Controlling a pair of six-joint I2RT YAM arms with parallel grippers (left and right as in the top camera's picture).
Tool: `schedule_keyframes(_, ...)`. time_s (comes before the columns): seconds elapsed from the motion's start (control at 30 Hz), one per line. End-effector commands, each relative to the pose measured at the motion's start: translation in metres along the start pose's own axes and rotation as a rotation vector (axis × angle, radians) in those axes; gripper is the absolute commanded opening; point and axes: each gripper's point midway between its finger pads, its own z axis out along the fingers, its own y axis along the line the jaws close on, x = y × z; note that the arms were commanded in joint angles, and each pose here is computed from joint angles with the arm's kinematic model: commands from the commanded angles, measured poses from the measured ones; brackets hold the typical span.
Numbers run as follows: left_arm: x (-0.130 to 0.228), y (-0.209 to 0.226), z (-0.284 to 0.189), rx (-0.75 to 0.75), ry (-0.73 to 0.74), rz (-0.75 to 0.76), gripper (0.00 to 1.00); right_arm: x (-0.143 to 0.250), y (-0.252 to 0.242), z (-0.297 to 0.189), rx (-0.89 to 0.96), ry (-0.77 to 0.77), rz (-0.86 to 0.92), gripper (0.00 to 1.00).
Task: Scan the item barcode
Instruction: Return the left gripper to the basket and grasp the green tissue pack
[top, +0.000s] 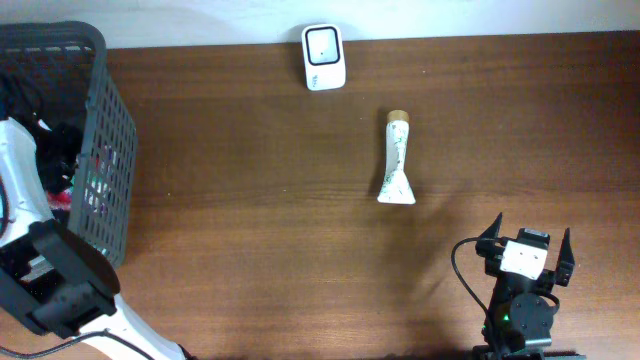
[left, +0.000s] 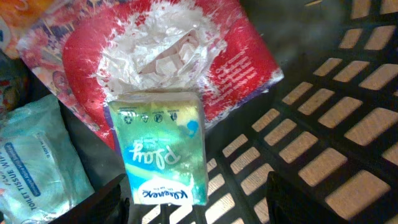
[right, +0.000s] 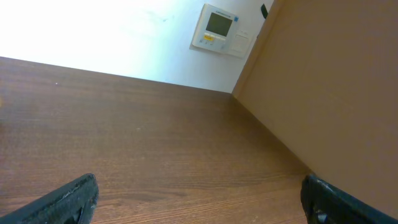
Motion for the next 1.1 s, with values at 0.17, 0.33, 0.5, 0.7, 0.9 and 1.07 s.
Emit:
schedule_keyframes(0.17, 0.016, 0.02, 0.055, -0.127, 0.114, -0.005, 0.49, 0.004, -0.002, 0.0, 0.016, 0.009, -0.001, 0.99)
schedule_keyframes(0.33, 0.014, 0.023, 0.054, -0.127, 0.112, -0.013, 0.2, 0.004, -0.002, 0.0, 0.016, 0.009, -0.001, 0.99)
schedule_keyframes(0.5, -0.008, 0.028, 0.002, -0.111, 0.066, -0.049, 0.0, 0.004, -0.002, 0.0, 0.016, 0.009, -0.001, 0.99)
schedule_keyframes(0.7, -0.041, 0.016, -0.125, -0.002, -0.168, -0.068, 0.0, 0.004, -0.002, 0.0, 0.016, 0.009, -0.001, 0.99)
schedule_keyframes(0.9, -0.02, -0.031, -0.227, 0.322, -0.333, 0.007, 0.0, 0.004, -0.002, 0.0, 0.016, 0.009, -0.001, 0.99)
schedule_keyframes(1.07, 0.003, -0.032, -0.274, 0.362, -0.432, 0.038, 0.0, 0.004, -0.002, 0.0, 0.016, 0.009, -0.001, 0.99)
